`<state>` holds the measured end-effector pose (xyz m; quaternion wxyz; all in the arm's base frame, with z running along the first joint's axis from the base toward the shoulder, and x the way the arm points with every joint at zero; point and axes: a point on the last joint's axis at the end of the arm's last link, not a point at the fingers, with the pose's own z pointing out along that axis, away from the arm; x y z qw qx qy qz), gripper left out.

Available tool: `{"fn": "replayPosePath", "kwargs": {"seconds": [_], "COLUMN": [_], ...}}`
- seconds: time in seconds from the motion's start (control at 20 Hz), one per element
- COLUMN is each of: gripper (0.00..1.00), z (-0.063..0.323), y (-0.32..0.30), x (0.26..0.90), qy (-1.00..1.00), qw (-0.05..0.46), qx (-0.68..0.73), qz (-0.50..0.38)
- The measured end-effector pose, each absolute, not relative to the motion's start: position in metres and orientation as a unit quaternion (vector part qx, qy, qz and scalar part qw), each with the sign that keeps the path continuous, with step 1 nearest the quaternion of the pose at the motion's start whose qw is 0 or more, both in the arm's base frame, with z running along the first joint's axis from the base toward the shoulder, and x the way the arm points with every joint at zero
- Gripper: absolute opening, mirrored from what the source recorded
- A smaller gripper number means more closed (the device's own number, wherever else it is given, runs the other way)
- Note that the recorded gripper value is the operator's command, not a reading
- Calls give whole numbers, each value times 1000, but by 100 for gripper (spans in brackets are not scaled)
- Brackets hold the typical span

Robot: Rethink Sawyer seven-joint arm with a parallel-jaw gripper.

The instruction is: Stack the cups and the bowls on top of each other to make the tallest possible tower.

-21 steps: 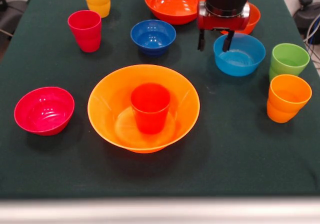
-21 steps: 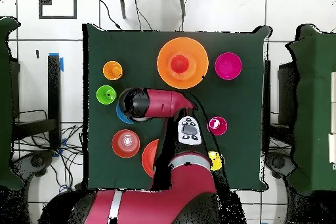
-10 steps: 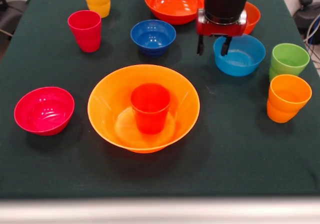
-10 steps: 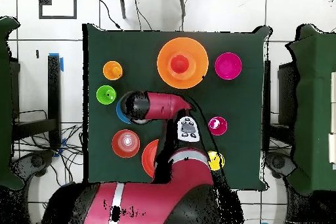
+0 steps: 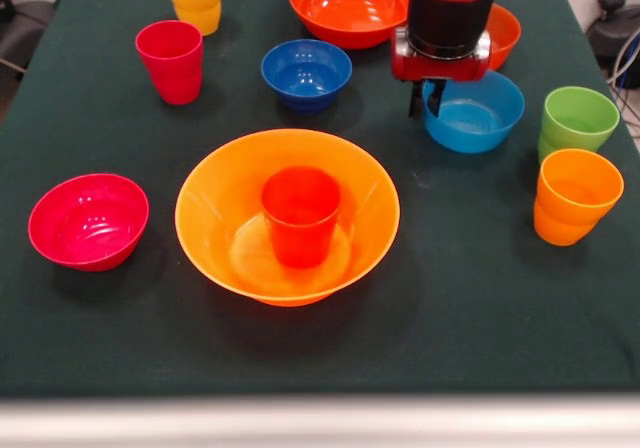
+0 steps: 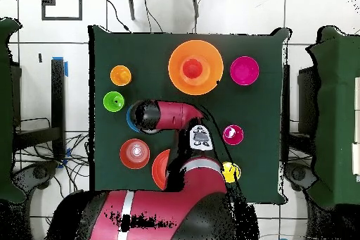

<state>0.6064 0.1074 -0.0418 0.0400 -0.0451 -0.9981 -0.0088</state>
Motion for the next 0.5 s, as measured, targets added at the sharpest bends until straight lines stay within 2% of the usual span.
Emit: {"fn": "replayPosePath", "kwargs": {"seconds": [0.5], "gripper": [0], "z": [-38], "y": [109], "x": [609], "qy": [-998], "qw": [36], "qx": [-44], "qz": [-8]}}
